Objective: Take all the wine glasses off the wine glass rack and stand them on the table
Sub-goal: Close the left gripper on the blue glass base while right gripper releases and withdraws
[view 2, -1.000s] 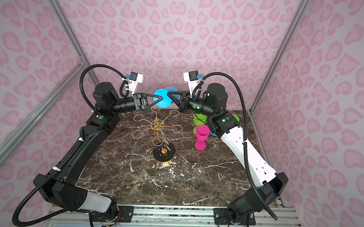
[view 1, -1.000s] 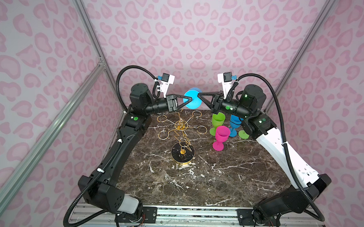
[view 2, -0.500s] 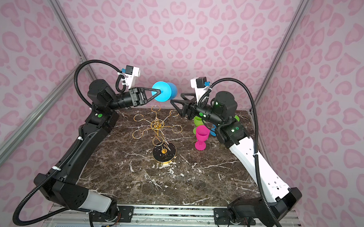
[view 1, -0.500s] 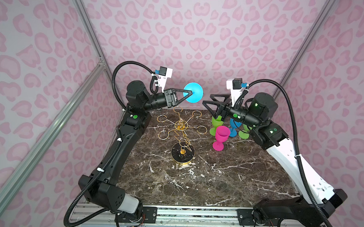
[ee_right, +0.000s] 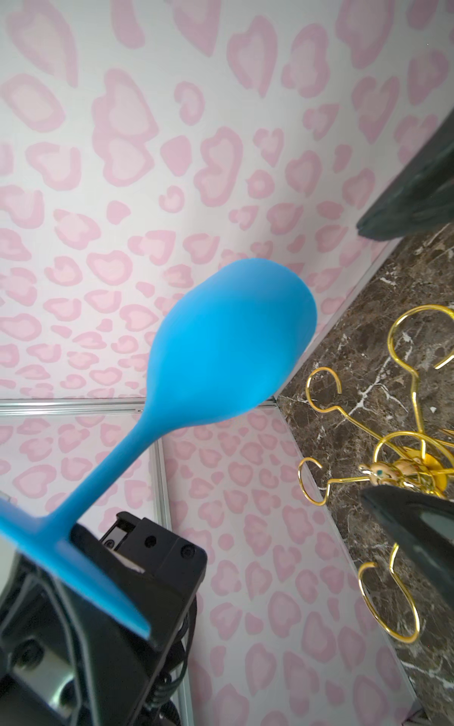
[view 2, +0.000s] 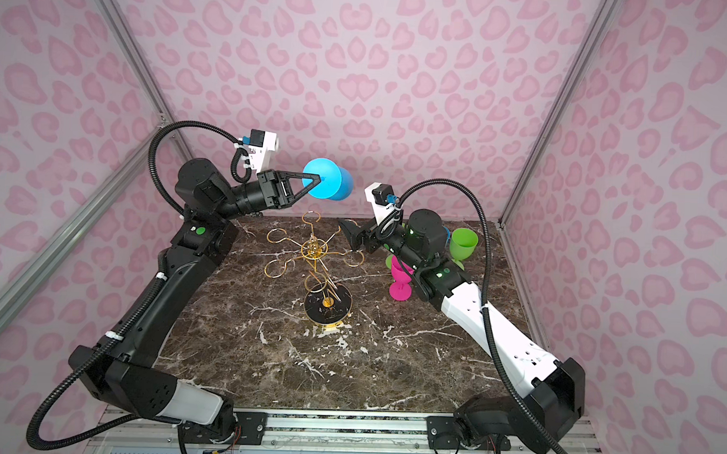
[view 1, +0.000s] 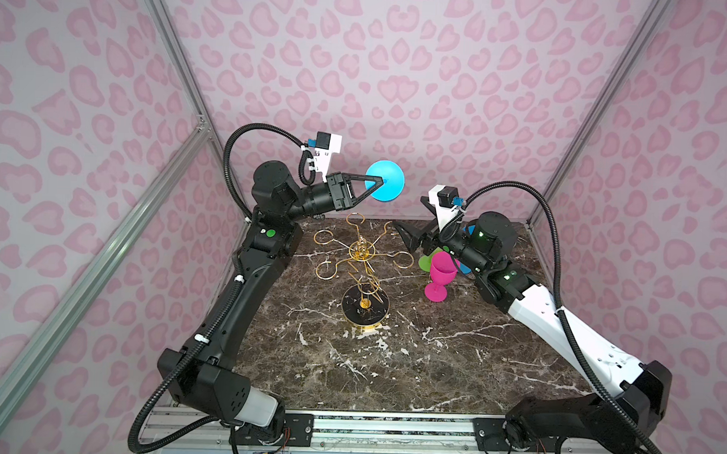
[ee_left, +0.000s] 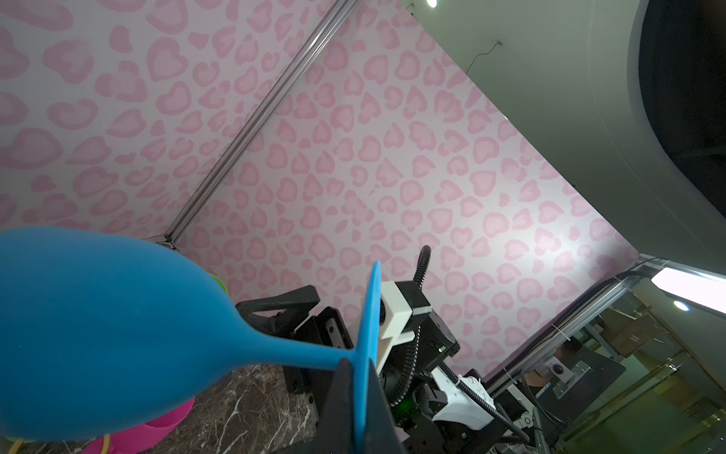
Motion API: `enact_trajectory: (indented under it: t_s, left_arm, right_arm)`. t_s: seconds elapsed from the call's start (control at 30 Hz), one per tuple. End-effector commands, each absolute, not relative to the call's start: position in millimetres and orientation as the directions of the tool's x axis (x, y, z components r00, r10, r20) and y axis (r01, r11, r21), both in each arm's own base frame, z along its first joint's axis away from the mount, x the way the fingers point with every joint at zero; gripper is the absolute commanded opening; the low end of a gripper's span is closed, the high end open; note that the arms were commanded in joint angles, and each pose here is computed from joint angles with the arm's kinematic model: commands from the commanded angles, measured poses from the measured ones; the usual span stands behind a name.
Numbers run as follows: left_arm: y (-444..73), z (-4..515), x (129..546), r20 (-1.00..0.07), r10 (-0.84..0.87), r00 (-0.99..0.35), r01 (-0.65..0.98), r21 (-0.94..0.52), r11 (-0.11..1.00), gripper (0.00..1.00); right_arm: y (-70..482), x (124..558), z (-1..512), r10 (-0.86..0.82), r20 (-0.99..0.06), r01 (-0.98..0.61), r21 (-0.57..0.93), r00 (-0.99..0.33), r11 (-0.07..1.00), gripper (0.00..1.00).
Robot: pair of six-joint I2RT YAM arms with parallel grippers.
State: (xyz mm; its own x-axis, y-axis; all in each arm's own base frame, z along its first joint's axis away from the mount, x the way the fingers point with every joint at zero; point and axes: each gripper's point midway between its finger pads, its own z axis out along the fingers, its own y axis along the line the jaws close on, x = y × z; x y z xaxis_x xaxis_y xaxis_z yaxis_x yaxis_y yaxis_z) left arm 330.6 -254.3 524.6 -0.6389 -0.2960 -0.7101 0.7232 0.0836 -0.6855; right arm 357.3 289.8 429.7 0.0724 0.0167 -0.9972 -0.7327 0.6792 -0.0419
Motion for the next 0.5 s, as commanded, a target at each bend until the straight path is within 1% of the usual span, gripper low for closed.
enact_trajectory:
  t_s: [0.0,0.2,0.47]
  left_arm:
    - [-251,541,326,-0.729,-0.322,-0.604,0.755,-0.653,0.061,0.04]
    - [-250,546,323,-0.722,-0.329,-0.609,0.752,-0.657,0.050,0.04]
    - [-251,547,323,-0.705,-0.332,-0.627,0.740,-0.672,0.030,0.04]
  right_arm:
    - [291,369,453,0.037,-0.976,-0.681,-0.123,0.215,0.722,0.99]
    - [300,385,462,0.068,-0.948,-0.644,-0.159,0.312,0.748,0.99]
    - [318,401,469,0.068,-0.933,-0.627,-0.183,0.355,0.757,0.99]
